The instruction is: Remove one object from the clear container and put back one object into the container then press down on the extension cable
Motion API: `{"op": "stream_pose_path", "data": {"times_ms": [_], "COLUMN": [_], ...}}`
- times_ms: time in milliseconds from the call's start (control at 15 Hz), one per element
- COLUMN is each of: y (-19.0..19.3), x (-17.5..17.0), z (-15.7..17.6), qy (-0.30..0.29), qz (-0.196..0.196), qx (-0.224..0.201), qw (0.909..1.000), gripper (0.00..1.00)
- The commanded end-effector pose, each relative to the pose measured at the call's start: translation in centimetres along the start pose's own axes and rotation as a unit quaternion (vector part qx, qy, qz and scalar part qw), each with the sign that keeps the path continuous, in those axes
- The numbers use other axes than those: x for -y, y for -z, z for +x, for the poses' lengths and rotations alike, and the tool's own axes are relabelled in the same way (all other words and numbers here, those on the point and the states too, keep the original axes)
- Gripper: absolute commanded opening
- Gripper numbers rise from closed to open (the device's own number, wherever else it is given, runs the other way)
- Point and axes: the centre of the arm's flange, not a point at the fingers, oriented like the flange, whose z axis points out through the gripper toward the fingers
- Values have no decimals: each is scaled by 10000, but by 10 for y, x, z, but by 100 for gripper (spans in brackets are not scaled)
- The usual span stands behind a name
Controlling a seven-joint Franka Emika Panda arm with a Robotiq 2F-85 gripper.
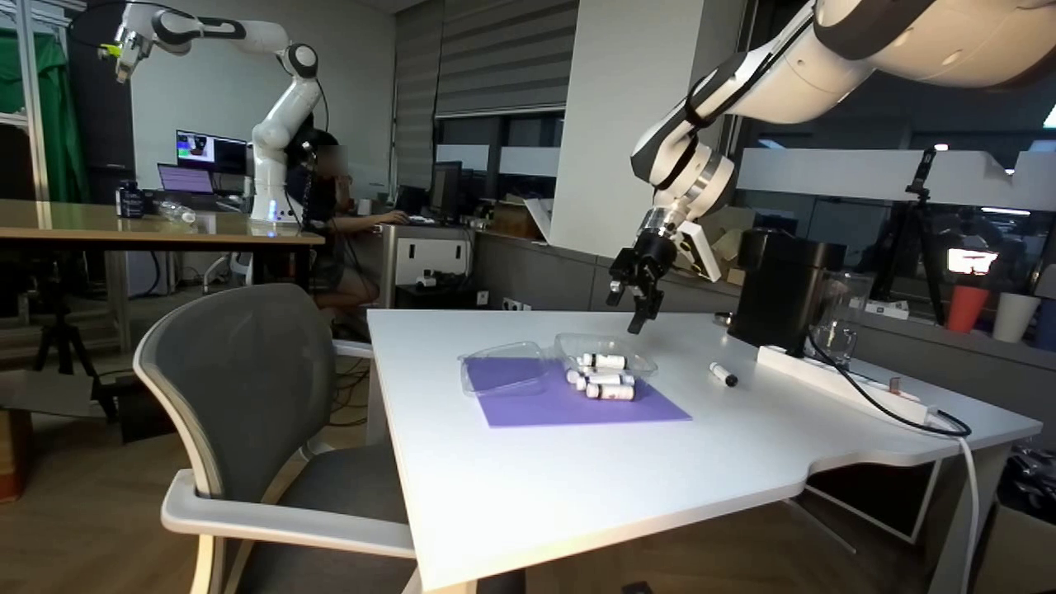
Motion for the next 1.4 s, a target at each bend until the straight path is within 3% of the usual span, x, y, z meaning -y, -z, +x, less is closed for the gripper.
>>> {"op": "stream_pose_path", "data": {"times_ms": [0,67,267,467,733,1067,1267,1333], "y": [1,1,-16,-33,-55,-73,-78,-80], "x": [0,-1,9,20,32,39,41,42], "z": [0,0,2,1,3,8,11,11], "qy": [-5,-8,620,1339,2284,3372,3689,3761], "qz": [-12,-17,-503,-767,-1355,-2267,-2492,-2522], "qx": [-2,-4,382,954,1272,1263,1031,931], "qw": [10000,10000,9961,9834,9557,9050,8895,8867], "gripper": [100,100,100,100,100,100,100,75]}}
